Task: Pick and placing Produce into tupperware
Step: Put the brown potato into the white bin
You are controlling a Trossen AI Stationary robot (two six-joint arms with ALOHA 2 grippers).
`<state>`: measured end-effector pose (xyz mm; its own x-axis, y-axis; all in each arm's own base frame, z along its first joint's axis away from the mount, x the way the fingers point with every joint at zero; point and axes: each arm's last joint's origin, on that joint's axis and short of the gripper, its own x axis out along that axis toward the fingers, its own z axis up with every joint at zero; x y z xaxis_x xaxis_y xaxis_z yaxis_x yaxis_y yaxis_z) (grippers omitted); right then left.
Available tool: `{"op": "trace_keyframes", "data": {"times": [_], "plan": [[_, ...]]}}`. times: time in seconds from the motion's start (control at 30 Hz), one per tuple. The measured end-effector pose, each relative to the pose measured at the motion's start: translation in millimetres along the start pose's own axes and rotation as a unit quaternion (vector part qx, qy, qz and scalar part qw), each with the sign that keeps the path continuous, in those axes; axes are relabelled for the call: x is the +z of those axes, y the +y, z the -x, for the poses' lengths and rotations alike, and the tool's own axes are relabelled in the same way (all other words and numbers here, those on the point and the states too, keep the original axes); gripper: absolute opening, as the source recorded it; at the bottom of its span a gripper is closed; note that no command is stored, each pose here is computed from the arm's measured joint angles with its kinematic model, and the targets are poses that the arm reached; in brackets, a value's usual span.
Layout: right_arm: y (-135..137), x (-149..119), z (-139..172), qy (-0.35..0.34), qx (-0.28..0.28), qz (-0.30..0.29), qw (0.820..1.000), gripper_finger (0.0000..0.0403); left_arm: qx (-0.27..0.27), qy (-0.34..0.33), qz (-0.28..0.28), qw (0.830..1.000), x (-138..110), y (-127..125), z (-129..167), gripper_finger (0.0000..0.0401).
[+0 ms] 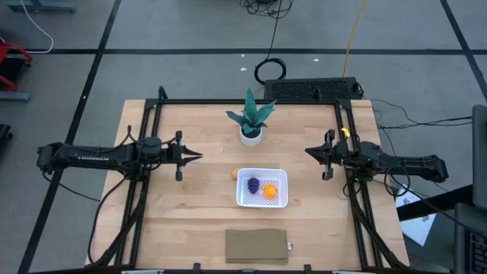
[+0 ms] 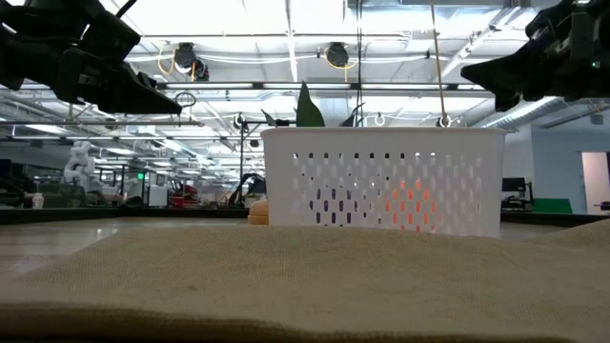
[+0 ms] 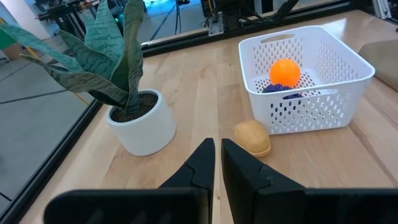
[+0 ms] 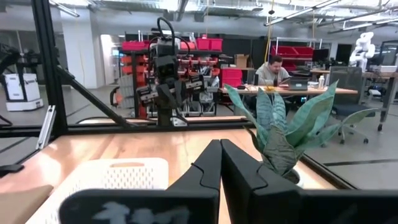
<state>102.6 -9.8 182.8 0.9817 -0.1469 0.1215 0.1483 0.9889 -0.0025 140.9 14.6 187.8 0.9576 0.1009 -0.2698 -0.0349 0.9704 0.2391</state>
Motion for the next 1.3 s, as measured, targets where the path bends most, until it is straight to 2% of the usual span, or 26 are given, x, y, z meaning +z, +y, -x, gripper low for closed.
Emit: {"op": "trace_keyframes", "data": {"times": [0.13, 0.43, 0.63, 0.8, 0.93, 1.13, 1.3], "plan": [[0, 0, 0, -0.001, 0.0, 0.0, 1.0, 0.0, 0.0, 0.0, -0.013, 1.0, 0, 0, 0, 0.0033], [0, 0, 0, -0.003, 0.0, 0.001, 1.0, 0.0, 0.002, 0.001, 0.018, 1.0, 0, 0, 0, 0.0033], [0, 0, 0, -0.003, 0.0, 0.001, 1.0, 0.0, 0.057, 0.029, 0.055, 0.996, 0, 4, 1, 0.0033], [0, 1, 0, -0.005, 0.0, 0.003, 1.0, 0.0, 0.094, 0.078, 0.104, 0.987, 20, 10, 1, 0.0033], [0, 1, 0, -0.005, 0.0, 0.006, 1.0, 0.0, 0.1, 0.127, 0.121, 0.979, 28, 7, -12, 0.0033], [0, 1, 0, -0.004, 0.0, 0.008, 1.0, 0.0, 0.107, 0.196, 0.105, 0.969, 37, -1, -44, 0.0021], [0, 1, 0, -0.004, 0.0, 0.008, 1.0, 0.0, 0.08, 0.225, 0.076, 0.968, 44, -12, -68, 0.0006]]}}
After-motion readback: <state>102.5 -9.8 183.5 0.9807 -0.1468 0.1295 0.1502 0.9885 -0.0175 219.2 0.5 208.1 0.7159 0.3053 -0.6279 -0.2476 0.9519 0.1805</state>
